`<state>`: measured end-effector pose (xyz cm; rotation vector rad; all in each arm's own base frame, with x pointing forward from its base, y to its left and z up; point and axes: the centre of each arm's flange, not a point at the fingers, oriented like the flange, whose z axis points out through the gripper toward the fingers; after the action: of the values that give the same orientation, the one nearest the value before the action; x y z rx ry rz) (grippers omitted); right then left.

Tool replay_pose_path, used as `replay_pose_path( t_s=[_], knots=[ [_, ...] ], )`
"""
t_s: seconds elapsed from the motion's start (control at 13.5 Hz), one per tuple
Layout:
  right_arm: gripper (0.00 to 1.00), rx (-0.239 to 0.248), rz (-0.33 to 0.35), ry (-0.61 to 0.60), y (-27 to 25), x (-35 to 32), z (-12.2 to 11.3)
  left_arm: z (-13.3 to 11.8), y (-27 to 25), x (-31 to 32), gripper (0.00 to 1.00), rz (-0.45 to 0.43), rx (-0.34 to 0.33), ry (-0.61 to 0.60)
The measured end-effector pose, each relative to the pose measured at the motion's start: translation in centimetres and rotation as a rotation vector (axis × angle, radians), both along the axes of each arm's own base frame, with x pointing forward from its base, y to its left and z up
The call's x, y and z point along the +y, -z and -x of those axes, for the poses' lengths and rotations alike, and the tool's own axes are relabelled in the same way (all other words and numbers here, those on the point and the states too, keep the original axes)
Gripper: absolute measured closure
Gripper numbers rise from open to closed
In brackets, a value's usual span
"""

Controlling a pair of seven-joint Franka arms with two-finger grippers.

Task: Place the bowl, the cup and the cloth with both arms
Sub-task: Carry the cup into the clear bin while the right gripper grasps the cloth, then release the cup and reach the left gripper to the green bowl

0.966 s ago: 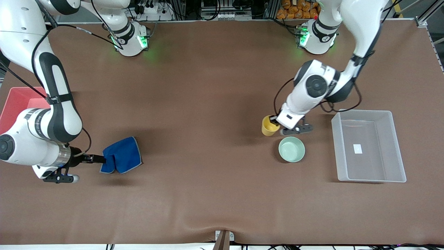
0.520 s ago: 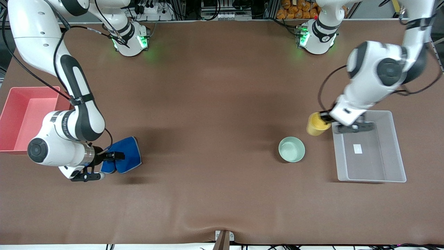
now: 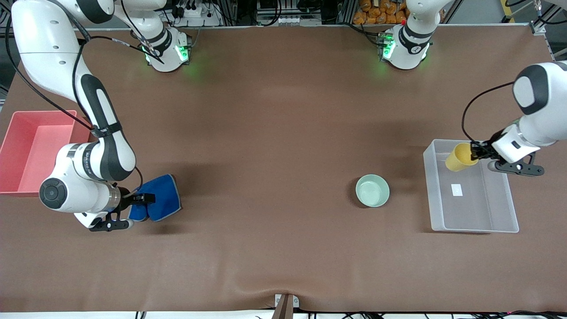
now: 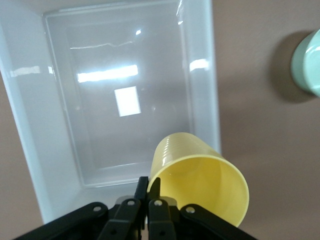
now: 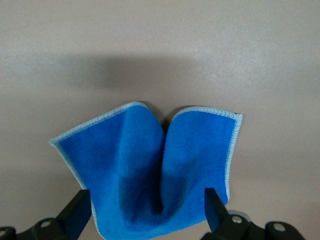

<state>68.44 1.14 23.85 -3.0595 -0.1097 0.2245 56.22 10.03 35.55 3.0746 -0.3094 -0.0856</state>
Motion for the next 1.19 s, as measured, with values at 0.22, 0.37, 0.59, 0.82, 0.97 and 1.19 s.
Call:
replay_pose_path(
  t_s=[0.22, 0.37, 0.59, 0.82, 0.97, 1.19],
  knots=[
    [0.22, 0.016, 0.001, 0.002, 1.2, -0.1, 0.5, -0.1, 4.6, 2.9, 0.97, -0.020, 0.060, 0.065],
    [0.47, 0.008, 0.002, 0.010, 1.7, -0.5, 0.4, -0.2, 7.4, 2.6, 0.97, -0.003, 0.096, 0.087],
    [0.83, 0.002, 0.003, 0.023, 1.8, -1.4, 0.3, -0.2, 10.0, 2.3, 0.97, 0.027, 0.119, 0.091],
    [0.95, -0.012, 0.003, 0.032, 1.2, -2.0, 0.0, -0.2, 11.7, 2.1, 0.93, 0.046, 0.124, 0.091],
    [0.95, -0.041, 0.003, 0.033, -0.6, -2.0, -0.6, -0.2, 12.5, 2.2, 0.86, 0.054, 0.127, 0.089],
    [0.95, -0.055, 0.002, 0.041, -6.7, -2.9, -0.4, -0.7, 11.9, 2.5, 0.54, 0.049, 0.106, 0.085]
  ],
)
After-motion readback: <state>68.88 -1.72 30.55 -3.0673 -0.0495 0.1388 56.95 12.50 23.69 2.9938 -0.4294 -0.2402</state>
